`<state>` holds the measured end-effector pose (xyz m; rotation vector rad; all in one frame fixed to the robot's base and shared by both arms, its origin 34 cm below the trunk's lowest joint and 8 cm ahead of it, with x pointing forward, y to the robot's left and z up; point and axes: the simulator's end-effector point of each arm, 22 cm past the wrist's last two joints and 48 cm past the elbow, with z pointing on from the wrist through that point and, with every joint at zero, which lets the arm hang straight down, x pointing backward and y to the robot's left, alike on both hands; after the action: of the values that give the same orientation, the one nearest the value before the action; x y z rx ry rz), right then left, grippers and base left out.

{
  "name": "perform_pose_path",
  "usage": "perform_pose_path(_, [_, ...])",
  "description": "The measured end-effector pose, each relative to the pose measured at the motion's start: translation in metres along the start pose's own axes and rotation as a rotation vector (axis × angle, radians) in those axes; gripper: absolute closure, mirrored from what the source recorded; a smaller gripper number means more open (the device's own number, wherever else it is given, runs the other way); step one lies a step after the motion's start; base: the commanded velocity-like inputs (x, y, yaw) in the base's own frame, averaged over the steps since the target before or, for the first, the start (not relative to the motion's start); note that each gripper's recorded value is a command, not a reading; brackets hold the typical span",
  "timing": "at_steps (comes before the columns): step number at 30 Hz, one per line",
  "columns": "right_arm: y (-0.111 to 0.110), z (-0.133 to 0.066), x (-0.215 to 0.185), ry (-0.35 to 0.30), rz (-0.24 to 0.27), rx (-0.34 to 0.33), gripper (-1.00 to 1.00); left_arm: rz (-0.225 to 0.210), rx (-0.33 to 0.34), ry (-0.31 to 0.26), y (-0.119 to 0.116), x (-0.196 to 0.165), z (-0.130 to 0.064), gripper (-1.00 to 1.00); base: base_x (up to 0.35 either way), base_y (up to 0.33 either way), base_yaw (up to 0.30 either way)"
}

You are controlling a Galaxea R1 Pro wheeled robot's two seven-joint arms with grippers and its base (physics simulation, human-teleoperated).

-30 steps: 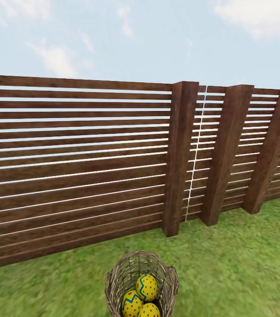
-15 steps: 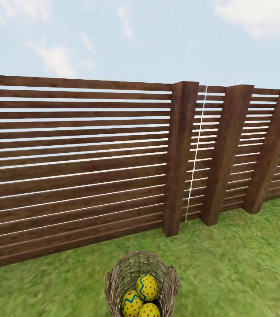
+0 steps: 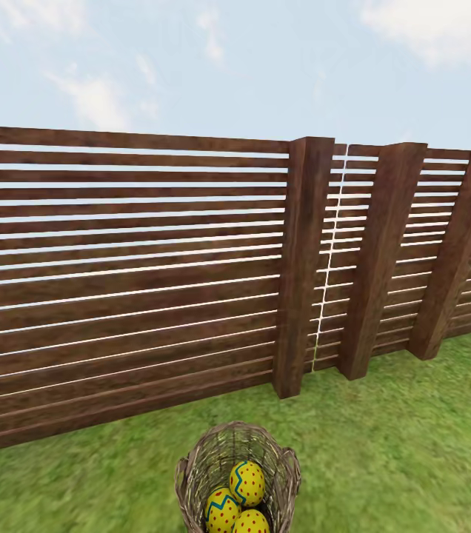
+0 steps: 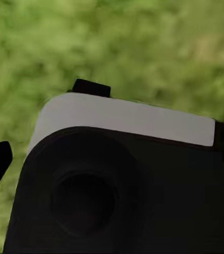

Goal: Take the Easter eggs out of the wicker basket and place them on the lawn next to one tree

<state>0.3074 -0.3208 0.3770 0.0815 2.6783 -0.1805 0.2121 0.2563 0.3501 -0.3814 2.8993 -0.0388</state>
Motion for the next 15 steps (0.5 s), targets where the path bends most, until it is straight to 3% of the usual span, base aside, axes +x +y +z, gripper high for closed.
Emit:
perform_pose_path(3, [-0.037, 0.003, -0.031, -0.006, -0.001, 0.142, -1.00, 0.001, -0.054, -0.068, 0.031, -0.049, -0.001, -1.00, 0.000, 0.000, 0.000])
perform_pose_path(6, [-0.059, 0.004, -0.064, -0.011, 0.000, 0.222, -1.00, -0.011, -0.094, -0.080, 0.052, -0.083, -0.005, -1.00, 0.000, 0.000, 0.000])
perform_pose_path(10, [-0.078, 0.001, -0.112, -0.046, 0.004, 0.270, -1.00, -0.017, -0.103, -0.089, 0.058, -0.131, -0.017, -1.00, 0.000, 0.000, 0.000])
perform_pose_path(15, [-0.090, -0.010, -0.169, -0.091, 0.009, 0.293, -1.00, -0.005, -0.080, -0.122, 0.046, -0.194, -0.043, -1.00, 0.000, 0.000, 0.000])
